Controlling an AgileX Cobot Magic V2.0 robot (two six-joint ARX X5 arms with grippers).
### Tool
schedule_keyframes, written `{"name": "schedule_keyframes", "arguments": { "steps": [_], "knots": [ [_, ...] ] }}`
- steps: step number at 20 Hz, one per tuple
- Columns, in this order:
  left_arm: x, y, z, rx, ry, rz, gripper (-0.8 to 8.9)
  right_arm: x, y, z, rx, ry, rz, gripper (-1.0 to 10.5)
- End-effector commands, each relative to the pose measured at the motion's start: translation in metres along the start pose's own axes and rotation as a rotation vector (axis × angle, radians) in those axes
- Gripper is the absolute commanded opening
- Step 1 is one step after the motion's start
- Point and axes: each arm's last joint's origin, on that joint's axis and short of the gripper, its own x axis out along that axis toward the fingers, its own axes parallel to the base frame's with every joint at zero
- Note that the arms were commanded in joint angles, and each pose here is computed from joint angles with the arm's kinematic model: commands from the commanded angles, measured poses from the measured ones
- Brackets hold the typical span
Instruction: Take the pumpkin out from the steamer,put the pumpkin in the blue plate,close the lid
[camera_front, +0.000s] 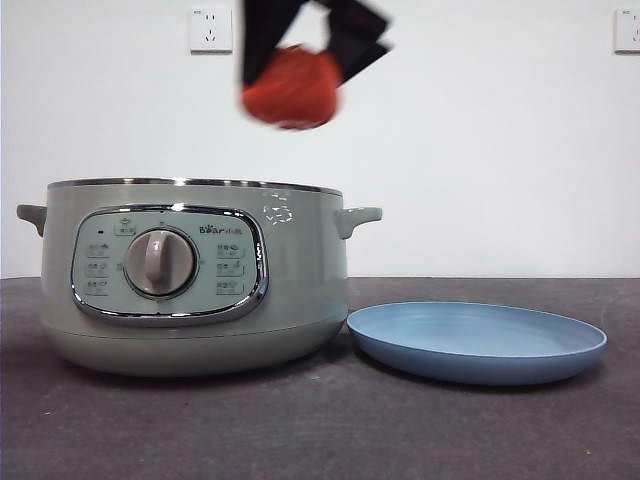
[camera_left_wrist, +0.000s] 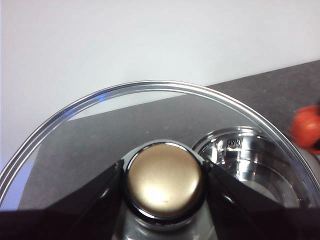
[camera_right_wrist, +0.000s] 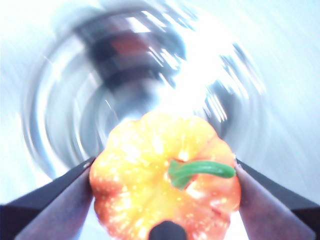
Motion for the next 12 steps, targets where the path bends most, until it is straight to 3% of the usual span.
{"name": "schedule_keyframes", "arguments": {
  "steps": [1,7,12],
  "knots": [
    [-0.003,0.001,0.01,-0.028,-0.09,-0.02,-0.08,-0.031,-0.015,-0.015,0.094,0.045,-0.029,-0.1],
    [0.01,-0.006,0.016,-0.023,-0.086,-0.115,-0.08,-0.068,-0.041,-0.075,0.362,0.214,-0.192,-0.1],
    [0.021,-0.011,0.019,-0.027,-0.07,-0.153,-0.08,-0.043,-0.029,-0.145,0.46,0.11,-0.262,-0.1]
  ]
}}
